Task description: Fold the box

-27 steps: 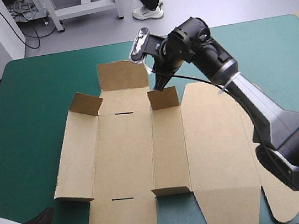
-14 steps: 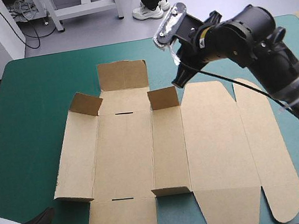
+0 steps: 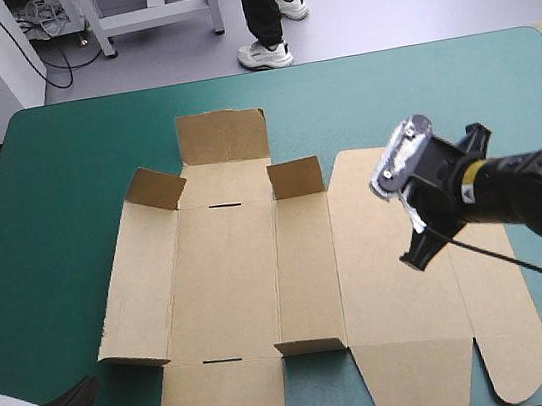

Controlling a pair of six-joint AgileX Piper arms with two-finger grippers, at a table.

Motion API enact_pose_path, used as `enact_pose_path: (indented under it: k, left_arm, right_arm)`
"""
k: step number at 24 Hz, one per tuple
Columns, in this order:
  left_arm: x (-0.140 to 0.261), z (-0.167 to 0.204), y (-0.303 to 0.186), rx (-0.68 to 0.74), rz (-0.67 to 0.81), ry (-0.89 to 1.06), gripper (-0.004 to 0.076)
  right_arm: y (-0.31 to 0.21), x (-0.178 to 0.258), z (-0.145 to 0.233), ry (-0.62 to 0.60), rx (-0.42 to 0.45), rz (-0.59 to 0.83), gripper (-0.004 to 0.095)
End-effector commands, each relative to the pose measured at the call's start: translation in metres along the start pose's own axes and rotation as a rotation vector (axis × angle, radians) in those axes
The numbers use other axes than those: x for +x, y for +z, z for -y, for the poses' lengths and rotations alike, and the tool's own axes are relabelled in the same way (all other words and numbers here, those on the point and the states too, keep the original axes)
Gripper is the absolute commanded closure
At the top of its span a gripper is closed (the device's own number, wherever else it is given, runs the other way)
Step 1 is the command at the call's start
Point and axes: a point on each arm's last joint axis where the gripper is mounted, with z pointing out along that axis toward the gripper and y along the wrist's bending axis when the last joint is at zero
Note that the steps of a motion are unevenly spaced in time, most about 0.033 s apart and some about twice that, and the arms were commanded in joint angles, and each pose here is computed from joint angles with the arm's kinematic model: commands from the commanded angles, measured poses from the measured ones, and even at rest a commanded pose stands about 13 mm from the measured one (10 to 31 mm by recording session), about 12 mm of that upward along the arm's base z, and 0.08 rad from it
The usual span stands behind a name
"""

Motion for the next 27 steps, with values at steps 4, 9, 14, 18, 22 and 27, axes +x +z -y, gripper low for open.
enact_pose_path:
  k: [4,9,14,18,22,27]
  left_arm:
    - [-0.012,0.001,-0.003,0.014,0.077,-0.002,0.0732]
    - [-0.012,0.001,-0.003,0.014,0.075,-0.002,0.0732]
    - [-0.012,0.001,-0.003,0.014,0.075,-0.002,0.0732]
    - [-0.012,0.001,-0.003,0.014,0.075,-0.002,0.0732]
    - [-0.012,0.001,-0.003,0.014,0.075,-0.002,0.0732]
    - [-0.012,0.001,-0.003,0.014,0.075,-0.002,0.0732]
  right_arm:
    - [-0.003,0.044,-0.022,0.064,-0.002,0.104,0.0926]
    - [0.018,0.089,-0.045,0.151,-0.039,0.103,0.0926]
    - [0.034,0.121,-0.059,0.207,-0.023,0.131,0.0926]
    - [0.044,0.15,-0.072,0.239,-0.015,0.16,0.0926]
    - [0.034,0.163,-0.077,0.262,0.002,0.226,0.0926]
    - [0.017,0.18,-0.079,0.297,0.065,0.319,0.0926]
